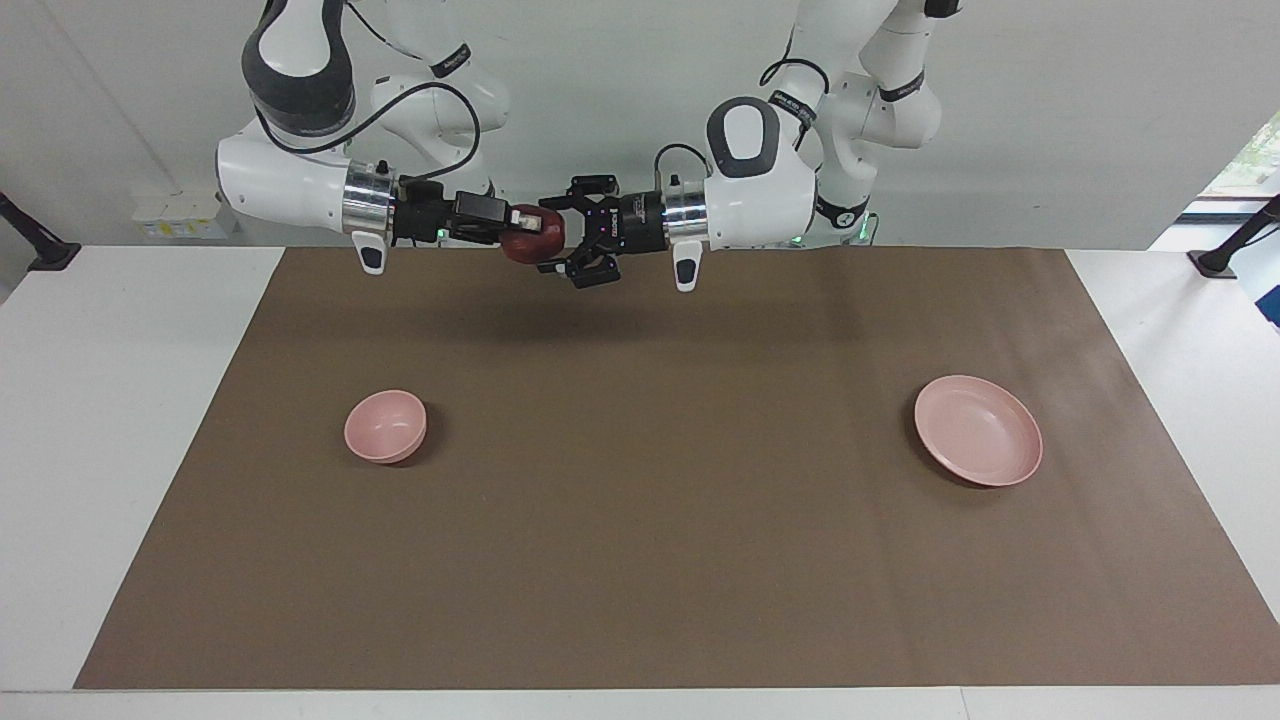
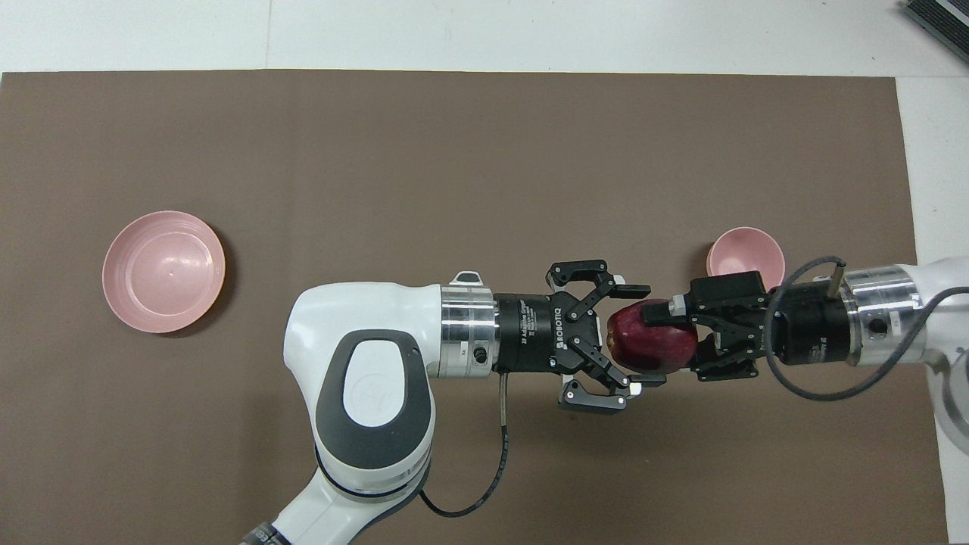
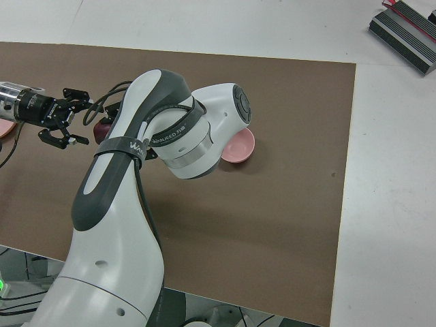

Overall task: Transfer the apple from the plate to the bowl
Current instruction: 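Open the left gripper and withdraw it while the right gripper holds the apple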

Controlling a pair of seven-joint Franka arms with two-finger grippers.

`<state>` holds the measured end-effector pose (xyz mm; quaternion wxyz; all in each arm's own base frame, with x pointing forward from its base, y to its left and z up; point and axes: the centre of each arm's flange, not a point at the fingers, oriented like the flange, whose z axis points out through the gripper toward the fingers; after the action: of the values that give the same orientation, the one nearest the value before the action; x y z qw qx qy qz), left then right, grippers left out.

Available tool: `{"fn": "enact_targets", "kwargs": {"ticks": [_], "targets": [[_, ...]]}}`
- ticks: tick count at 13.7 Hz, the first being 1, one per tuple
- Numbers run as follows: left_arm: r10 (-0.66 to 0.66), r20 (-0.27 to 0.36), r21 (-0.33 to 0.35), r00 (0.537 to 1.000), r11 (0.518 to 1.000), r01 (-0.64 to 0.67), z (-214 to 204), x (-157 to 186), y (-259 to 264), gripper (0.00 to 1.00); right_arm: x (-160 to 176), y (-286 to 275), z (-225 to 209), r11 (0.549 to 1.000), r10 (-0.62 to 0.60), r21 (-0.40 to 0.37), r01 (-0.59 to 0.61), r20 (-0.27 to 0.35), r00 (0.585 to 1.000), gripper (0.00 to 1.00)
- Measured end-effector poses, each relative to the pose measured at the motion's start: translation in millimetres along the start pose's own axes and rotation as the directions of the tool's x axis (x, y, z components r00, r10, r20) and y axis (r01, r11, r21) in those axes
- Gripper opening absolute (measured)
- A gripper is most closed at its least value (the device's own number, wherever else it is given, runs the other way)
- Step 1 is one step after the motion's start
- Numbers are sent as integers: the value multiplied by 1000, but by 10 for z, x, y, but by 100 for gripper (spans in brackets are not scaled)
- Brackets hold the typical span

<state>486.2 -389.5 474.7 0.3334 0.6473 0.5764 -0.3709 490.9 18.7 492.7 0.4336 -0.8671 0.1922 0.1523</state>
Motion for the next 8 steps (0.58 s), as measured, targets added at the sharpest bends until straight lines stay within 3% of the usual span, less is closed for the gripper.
{"fn": "enact_targets", "kwargs": {"ticks": [4,8], "targets": [[90,-190,4,978,996,-91,-353,348,235,100,294,129,-252,974,-89,-216,64,-111,990,81],[135,-320,50,938,991,-125,-711,720,403,100,504,216,-308,898,-183,-433,84,-193,964,81]]}}
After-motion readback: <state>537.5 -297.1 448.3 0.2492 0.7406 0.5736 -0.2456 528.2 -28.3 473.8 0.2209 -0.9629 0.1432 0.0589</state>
